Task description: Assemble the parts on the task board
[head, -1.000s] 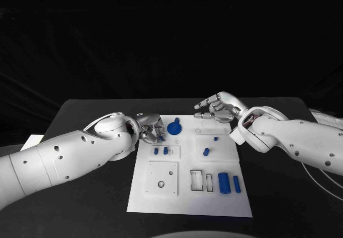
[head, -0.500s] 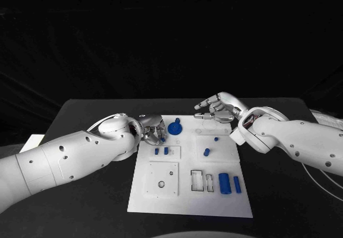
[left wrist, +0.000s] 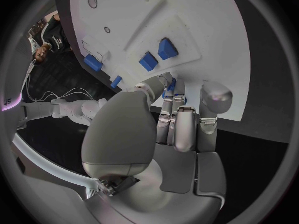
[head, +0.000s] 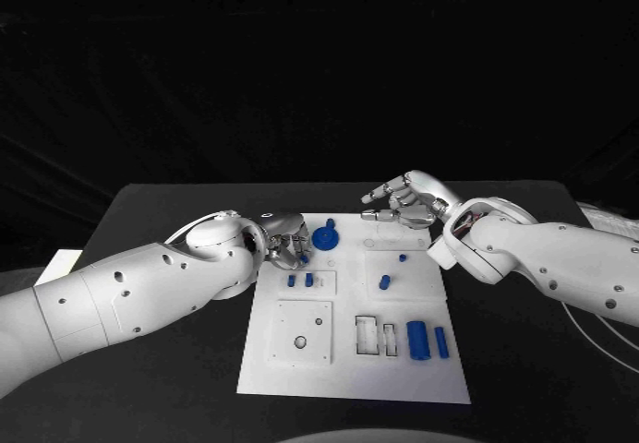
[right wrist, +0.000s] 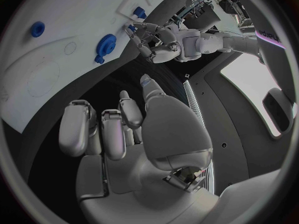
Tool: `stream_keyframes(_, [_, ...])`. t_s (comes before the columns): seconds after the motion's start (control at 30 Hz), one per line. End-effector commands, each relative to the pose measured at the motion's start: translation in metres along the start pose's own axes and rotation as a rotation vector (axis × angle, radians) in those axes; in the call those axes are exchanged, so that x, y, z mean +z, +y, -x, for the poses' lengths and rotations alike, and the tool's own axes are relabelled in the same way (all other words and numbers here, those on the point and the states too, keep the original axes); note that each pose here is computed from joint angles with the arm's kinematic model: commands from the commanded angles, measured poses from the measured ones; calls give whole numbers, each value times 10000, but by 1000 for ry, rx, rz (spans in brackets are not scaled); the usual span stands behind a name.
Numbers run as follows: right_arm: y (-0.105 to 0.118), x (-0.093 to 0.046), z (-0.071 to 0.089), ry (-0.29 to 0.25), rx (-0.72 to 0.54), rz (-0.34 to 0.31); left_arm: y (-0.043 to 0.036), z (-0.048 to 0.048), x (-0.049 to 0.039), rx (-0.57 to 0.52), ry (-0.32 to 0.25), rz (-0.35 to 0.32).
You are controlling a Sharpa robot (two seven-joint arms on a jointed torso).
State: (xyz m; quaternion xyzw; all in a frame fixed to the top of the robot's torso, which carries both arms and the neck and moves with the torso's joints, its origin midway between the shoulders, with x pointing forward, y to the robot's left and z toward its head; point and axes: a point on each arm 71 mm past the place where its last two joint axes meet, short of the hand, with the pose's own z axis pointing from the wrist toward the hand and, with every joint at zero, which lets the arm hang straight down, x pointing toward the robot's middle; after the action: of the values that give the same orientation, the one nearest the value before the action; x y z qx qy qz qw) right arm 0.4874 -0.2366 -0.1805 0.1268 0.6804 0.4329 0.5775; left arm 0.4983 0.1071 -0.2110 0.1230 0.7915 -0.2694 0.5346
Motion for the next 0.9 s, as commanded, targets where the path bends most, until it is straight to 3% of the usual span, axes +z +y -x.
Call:
stream_keyframes(0.03, [9, 2, -21, 18, 2, 9, -8, -17, 7, 13, 10, 7])
stream_keyframes(0.9, [11, 5, -32, 26, 4, 10, 7, -56, 37, 21, 50, 28])
